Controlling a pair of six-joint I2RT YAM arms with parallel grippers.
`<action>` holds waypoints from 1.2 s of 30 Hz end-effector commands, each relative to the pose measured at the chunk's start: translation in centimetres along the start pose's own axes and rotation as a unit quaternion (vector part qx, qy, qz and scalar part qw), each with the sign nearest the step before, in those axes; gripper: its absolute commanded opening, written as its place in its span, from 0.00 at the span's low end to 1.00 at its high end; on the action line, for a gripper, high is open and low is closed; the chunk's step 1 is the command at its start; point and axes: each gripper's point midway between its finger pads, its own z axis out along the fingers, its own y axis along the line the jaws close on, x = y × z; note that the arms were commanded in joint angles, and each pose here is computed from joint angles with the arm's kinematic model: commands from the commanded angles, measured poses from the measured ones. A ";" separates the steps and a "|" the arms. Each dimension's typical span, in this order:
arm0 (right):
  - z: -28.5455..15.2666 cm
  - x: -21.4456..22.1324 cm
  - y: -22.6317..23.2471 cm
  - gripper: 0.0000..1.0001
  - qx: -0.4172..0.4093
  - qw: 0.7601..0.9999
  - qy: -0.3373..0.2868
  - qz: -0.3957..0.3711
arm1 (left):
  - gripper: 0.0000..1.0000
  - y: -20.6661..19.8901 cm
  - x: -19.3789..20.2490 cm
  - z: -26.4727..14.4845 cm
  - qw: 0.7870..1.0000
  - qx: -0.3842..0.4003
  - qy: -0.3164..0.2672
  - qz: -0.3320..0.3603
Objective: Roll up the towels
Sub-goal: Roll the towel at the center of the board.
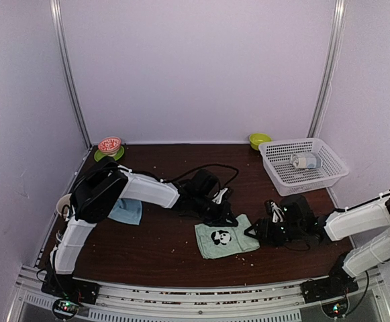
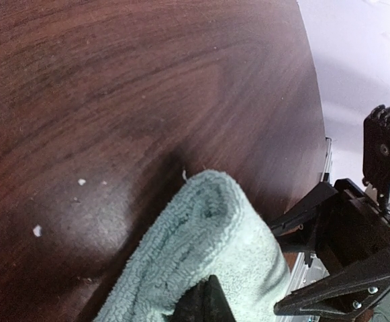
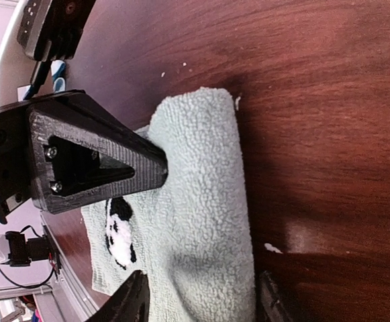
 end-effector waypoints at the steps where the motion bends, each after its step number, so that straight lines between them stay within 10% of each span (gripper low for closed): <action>1: 0.7 2.0 -0.9 0.54 -0.020 0.999 0.034 0.035 | 0.00 1.2 0.5 -0.6 1.000 -0.029 0.002 -0.009; 15: 0.6 1.7 -2.1 0.00 0.038 0.998 0.047 -0.007 | 0.00 0.7 0.8 -1.2 1.000 -0.029 0.003 -0.004; 36: -3.4 -3.6 -3.2 0.00 0.405 0.874 0.045 -0.265 | 0.00 -1.8 2.0 -7.2 0.998 -0.041 -0.040 0.027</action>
